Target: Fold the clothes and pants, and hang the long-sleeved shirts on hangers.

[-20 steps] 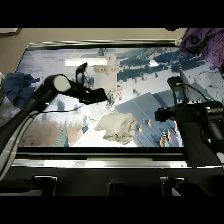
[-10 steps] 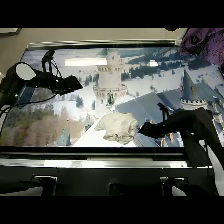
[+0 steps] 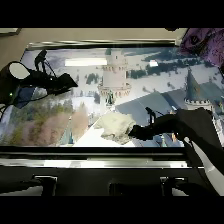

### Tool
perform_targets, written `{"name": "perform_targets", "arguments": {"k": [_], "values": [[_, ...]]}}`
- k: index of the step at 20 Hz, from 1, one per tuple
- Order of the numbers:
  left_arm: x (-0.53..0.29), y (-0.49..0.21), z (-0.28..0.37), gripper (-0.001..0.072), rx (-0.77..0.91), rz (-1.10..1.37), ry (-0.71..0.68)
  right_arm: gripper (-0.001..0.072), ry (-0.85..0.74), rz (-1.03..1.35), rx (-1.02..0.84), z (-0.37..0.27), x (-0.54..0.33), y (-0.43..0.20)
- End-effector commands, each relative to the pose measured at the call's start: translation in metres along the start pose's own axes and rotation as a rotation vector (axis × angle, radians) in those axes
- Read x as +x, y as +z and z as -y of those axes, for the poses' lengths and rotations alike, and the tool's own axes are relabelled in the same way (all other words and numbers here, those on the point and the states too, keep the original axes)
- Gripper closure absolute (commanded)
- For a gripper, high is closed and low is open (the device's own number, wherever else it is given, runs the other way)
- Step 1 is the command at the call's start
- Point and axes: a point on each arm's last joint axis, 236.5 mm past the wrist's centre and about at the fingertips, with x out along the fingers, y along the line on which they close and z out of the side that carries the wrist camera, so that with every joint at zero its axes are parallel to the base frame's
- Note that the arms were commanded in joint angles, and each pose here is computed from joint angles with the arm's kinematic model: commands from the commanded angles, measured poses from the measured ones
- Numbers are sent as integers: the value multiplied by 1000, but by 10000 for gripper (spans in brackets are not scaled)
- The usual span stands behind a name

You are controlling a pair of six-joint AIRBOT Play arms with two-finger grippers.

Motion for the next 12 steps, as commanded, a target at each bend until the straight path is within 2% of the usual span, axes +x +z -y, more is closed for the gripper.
{"name": "perform_targets", "arguments": {"k": [1, 2, 3, 7, 12], "values": [[-7, 3, -19, 153, -16, -7, 21, 504, -23, 77, 11, 6, 4, 19], [-8, 4, -24, 153, -9, -10, 26, 619, -23, 92, 15, 7, 4, 23], [-7, 3, -30, 154, -6, -14, 31, 678, -23, 102, 16, 7, 3, 25], [16, -23, -56, 155, 3, -82, 45, 679, -17, 127, -1, 2, -13, 28], [76, -99, -46, 155, -71, -201, -149, 679, -24, 160, -9, -6, -40, 26]]}}
